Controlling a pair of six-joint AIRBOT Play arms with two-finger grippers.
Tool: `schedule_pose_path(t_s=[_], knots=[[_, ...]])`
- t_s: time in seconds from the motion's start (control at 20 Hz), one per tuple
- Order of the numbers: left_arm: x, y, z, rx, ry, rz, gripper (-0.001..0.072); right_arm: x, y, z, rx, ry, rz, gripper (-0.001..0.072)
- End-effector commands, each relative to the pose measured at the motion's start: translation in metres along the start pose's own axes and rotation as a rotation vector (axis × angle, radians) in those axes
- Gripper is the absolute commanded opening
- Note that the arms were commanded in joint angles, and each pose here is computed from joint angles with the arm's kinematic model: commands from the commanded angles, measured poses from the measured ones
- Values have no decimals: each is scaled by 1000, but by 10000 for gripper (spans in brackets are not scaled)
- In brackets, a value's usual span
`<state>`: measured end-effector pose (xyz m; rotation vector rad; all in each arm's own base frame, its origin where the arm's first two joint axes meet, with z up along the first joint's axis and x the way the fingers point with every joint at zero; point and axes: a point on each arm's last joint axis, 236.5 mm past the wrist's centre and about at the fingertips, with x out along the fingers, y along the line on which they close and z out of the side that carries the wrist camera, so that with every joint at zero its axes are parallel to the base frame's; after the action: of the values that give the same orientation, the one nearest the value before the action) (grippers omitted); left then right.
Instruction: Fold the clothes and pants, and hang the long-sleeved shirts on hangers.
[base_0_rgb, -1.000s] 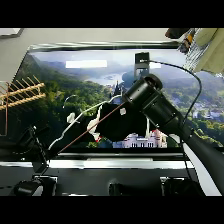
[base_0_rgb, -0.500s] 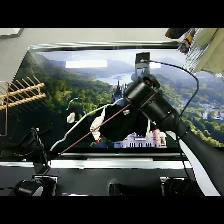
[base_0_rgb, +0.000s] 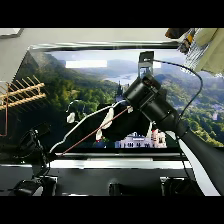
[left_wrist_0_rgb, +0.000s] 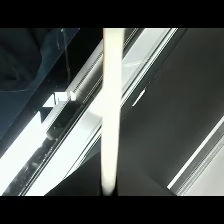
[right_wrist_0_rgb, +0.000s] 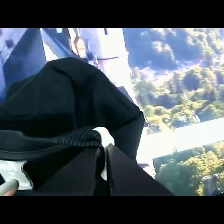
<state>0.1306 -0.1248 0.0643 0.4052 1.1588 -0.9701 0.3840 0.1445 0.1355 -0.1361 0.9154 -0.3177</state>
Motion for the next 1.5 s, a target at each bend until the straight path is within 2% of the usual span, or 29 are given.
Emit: schedule_pose_path(t_s=[0.0, 0.25, 0.65, 0.9, 1.2, 1.45], knots=[[0, -1, 1, -1, -5, -2, 28, 0, 0, 0, 8, 0, 0, 51], [2, 14, 17, 3, -59, 41, 29, -5, 13, -11, 10, 47, 73, 51], [25, 4, 29, 135, -22, -57, 29, -16, 9, -3, -18, 15, 104, 51], [33, 11, 27, 146, 16, -46, 28, -22, 5, -3, -61, 18, 107, 51], [37, 14, 30, 232, 13, -38, 28, -68, 14, -6, -199, 57, 281, 51], [42, 26, 41, 278, -17, 0, 28, -109, 23, -27, -207, 179, 428, 51]])
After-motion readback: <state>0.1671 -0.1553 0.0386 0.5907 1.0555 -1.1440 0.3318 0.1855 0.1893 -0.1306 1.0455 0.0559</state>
